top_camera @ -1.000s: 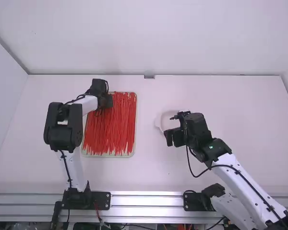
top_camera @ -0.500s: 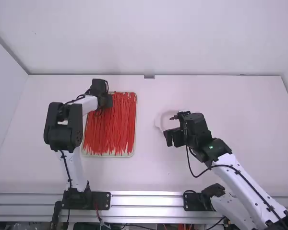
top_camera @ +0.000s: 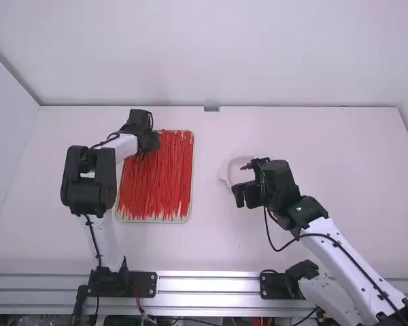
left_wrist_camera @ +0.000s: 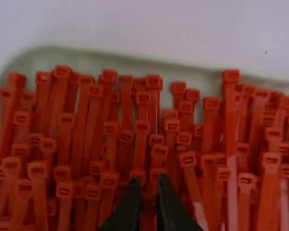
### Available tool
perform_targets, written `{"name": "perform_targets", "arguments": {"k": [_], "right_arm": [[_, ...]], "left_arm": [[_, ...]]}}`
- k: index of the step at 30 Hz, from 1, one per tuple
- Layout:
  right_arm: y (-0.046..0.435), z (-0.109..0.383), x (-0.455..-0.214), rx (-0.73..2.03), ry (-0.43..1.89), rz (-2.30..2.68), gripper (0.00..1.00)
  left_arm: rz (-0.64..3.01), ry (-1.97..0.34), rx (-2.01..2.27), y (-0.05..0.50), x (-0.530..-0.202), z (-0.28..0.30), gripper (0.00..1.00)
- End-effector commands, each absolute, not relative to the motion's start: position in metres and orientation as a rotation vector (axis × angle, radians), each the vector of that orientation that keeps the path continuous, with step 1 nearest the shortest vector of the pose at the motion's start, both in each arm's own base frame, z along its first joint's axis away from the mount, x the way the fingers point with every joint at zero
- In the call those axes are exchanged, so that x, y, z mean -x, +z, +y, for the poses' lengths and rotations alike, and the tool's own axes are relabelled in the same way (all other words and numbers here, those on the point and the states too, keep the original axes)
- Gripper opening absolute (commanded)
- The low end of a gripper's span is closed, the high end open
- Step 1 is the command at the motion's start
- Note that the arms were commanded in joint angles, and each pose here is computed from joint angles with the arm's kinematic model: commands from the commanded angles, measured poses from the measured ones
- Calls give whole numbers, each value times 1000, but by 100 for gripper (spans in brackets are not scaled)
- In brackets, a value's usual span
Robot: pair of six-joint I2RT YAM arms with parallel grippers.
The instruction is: Fasten the cable tie
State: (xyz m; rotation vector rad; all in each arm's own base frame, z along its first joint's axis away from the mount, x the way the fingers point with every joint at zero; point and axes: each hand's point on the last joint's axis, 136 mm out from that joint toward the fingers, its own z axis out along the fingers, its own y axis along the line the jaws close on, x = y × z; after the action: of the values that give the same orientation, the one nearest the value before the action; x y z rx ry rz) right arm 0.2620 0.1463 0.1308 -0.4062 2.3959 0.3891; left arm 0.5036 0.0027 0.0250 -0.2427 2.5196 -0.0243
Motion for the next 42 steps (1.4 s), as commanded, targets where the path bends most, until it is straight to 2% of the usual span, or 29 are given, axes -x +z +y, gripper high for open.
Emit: {"name": "perform_targets", "arguments": {"k": [1, 10, 20, 32, 42], "right_arm": [[144, 151, -266, 407, 403, 2369, 98], [144, 152, -266, 413, 412, 2369, 98], [154, 157, -274, 408, 426, 2313, 98], [196, 185, -292, 456, 580, 2096, 98], [233, 212, -289, 545, 746, 1923, 98]], "left_arm": [[2387, -36, 254, 85, -521, 8, 2], [2214, -25, 256, 169, -527, 13, 2], [2018, -77, 262, 266, -507, 10, 2], [1994, -140, 220, 313, -463, 0, 2], [1955, -365, 62, 328, -432, -41, 2]]}}
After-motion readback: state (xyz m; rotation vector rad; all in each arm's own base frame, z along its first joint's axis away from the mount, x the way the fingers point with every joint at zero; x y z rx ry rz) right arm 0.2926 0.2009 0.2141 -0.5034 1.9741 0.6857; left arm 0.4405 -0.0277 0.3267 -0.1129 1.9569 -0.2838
